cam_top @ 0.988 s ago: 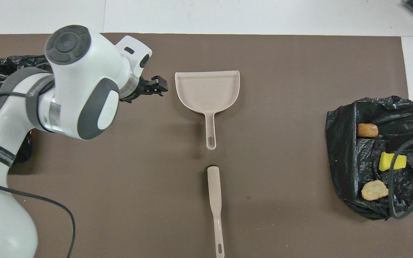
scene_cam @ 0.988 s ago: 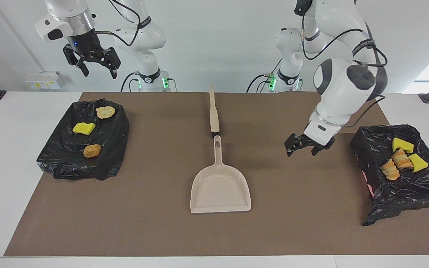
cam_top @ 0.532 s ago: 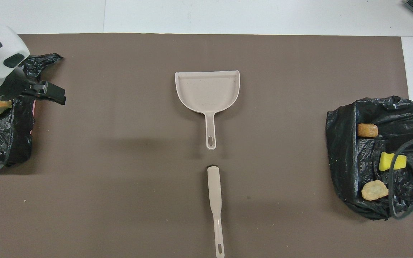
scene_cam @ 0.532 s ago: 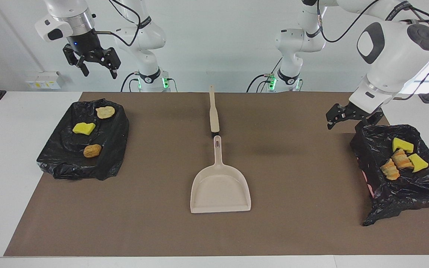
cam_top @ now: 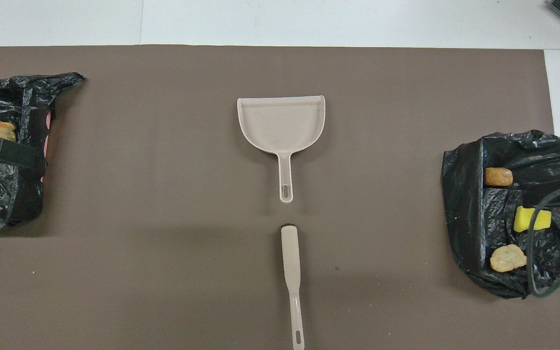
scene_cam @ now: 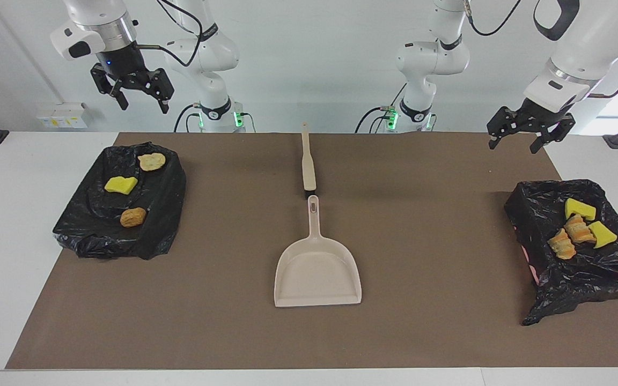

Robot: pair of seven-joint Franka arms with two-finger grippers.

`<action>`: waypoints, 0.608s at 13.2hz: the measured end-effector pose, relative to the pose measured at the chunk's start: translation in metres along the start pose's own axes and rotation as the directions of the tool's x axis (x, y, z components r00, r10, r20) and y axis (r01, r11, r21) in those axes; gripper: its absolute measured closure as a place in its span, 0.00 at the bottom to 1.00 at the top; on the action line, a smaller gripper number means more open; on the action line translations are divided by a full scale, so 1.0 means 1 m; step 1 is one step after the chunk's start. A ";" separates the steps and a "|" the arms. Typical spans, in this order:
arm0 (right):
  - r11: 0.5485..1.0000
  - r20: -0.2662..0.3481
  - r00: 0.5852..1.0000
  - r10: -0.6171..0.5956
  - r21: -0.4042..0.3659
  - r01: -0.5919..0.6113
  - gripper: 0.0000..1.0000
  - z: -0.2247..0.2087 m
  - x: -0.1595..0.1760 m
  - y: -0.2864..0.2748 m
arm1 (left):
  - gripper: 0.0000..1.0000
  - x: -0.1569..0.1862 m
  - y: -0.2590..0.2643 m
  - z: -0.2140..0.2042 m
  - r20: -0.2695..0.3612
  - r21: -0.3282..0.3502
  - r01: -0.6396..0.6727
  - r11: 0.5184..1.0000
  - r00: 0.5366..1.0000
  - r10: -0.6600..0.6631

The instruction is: Sweep and dump trash in bin

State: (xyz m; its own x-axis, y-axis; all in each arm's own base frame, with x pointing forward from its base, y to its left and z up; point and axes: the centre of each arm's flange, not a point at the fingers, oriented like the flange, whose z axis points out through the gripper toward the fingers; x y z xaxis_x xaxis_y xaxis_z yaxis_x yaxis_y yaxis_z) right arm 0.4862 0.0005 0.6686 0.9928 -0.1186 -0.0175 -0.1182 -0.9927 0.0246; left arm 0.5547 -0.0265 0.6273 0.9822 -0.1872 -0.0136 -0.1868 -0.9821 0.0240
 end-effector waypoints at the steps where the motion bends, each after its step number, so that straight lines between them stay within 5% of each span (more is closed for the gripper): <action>1: 1.000 0.000 1.000 0.000 0.000 0.000 0.00 0.000 0.000 0.000 | 0.00 0.000 0.000 0.002 0.004 -0.001 -0.001 1.000 1.000 0.001; 8: 1.000 0.000 1.000 0.000 0.000 0.000 0.00 0.000 0.000 0.000 | 0.00 0.000 0.000 0.003 0.008 -0.001 -0.001 1.000 1.000 0.001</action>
State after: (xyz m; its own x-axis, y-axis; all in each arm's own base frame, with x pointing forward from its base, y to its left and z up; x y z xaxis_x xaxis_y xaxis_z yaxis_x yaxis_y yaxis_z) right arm 0.4862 0.0005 0.6686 0.9928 -0.1186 -0.0175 -0.1182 -0.9927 0.0246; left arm 0.5544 -0.0270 0.6239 0.9819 -0.1881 -0.0219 -0.1876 -0.9819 0.0252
